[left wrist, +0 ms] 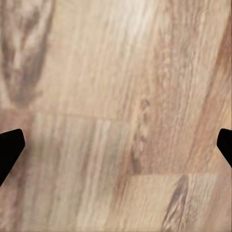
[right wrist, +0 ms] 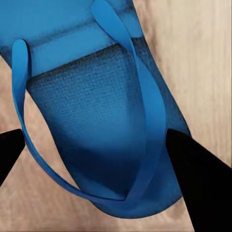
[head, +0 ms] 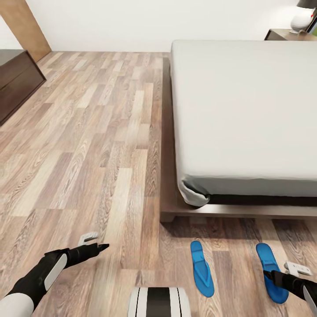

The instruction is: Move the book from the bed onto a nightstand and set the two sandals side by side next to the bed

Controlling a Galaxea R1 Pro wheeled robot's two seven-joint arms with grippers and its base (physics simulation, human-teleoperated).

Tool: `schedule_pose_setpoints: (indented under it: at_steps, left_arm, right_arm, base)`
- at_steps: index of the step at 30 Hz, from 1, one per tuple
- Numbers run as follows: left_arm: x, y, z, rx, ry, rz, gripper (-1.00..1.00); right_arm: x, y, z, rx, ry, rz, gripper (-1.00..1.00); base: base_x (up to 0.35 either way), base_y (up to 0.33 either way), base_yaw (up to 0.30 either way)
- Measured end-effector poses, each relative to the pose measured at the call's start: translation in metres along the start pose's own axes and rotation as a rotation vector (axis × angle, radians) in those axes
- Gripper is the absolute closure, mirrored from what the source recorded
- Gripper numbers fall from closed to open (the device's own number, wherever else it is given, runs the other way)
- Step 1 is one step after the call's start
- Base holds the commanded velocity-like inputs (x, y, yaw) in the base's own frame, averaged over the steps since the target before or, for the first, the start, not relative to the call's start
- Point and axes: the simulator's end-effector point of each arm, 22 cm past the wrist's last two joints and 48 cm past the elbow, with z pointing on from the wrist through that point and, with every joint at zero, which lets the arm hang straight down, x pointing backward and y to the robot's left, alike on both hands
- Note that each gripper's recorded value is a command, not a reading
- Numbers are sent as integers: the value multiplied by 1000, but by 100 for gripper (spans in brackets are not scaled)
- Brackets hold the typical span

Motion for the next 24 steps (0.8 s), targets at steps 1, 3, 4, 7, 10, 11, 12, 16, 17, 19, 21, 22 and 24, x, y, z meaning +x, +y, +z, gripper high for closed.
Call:
schedule_pose_setpoints:
  at_steps: [1, 3, 4, 7, 10, 11, 12, 16, 17, 19, 21, 22, 24]
  left_arm:
    - [0, 0, 0, 0, 0, 0, -100]
    - [0, 0, 0, 0, 0, 0, -100]
    - [0, 0, 0, 0, 0, 0, -100]
    - [0, 0, 0, 0, -1, 1, -100]
    - [0, 0, 0, -1, 0, 1, -100]
    - [0, 0, 0, 0, 0, 0, -100]
    - [0, 0, 0, -1, 0, 0, -100]
    - [0, 1, 0, -1, 0, 0, -100]
    - [0, 1, 0, -1, 0, 0, -100]
    - [0, 0, 0, 0, -1, 0, -100]
    - [0, 0, 0, 0, -1, 1, -100]
    - [0, 0, 0, 0, -1, 1, -100]
    - [0, 0, 0, 0, -2, 1, -100]
  right_arm:
    - [0, 0, 0, 0, 0, 0, 100]
    - [0, 0, 0, 0, 0, 0, 100]
    - [0, 0, 0, 0, 0, 0, 100]
    - [0, 0, 0, 0, 0, 0, 100]
    - [0, 0, 0, 0, 0, 0, 100]
    - [0, 0, 0, 0, 0, 0, 100]
    - [0, 0, 0, 0, 0, 0, 100]
    - [0, 0, 0, 0, 0, 0, 100]
    - [0, 0, 0, 0, 0, 0, 100]
    - [0, 0, 0, 0, 0, 0, 100]
    - [0, 0, 0, 0, 0, 0, 100]
    - [0, 0, 0, 0, 0, 0, 100]
    - [0, 0, 0, 0, 0, 0, 100]
  base:
    - [110, 314, 0]
    - [124, 314, 0]
    - [138, 311, 0]
    - [138, 309, 0]
    - [56, 274, 0]
    - [23, 244, 0]
    - [12, 232, 0]
    - [4, 246, 0]
    - [1, 270, 0]
    - [1, 262, 0]
    - [0, 164, 0]
    - [0, 71, 0]
    - [0, 37, 0]
